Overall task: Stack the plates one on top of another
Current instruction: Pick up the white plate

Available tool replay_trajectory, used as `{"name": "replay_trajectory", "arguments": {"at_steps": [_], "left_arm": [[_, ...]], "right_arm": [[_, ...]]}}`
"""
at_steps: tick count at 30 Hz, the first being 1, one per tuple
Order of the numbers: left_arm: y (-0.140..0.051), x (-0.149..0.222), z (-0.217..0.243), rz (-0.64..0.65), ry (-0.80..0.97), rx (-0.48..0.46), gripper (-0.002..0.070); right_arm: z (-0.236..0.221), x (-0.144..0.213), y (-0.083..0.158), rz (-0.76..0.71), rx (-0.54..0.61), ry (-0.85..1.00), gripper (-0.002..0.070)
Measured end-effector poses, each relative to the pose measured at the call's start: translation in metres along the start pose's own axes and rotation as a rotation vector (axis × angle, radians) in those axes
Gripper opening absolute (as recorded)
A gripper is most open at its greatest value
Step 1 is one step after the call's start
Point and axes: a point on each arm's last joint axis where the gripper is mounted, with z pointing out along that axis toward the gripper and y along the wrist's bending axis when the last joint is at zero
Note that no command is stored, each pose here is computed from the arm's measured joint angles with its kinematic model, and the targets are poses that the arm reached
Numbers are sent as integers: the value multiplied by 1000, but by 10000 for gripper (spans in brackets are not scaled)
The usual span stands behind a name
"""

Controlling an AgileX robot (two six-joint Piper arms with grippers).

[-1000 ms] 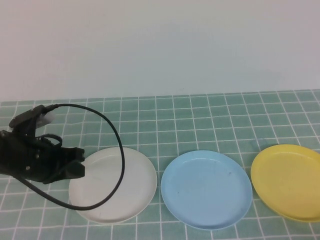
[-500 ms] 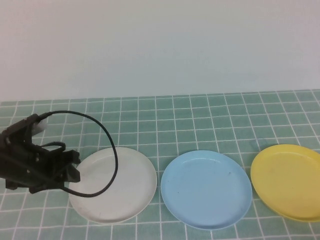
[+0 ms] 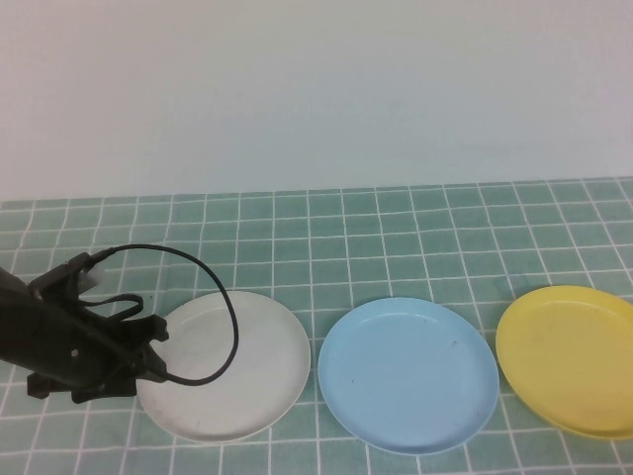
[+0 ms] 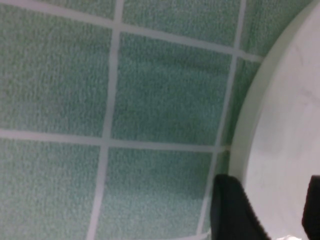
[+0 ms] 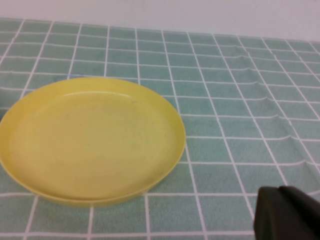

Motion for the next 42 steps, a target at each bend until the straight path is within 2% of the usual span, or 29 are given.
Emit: {"name": "replay_trajectory", "arguments": {"at_steps": [8,10,15,26,42], "left_arm": [[0,0,5,-31,8,12,293],[1,0,8,-34,18,10,238],[2,1,9,-9,21,7,7],[1,-1,5,-4,1,9,0],[-26,-1,-64,29,-197,83,0]], "right_arm": [[0,0,0,0,0,0,-2],[0,0,0,0,0,0,-2],[0,0,0,0,0,0,-2],[0,0,0,0,0,0,-2],[0,0,0,0,0,0,-2]]}}
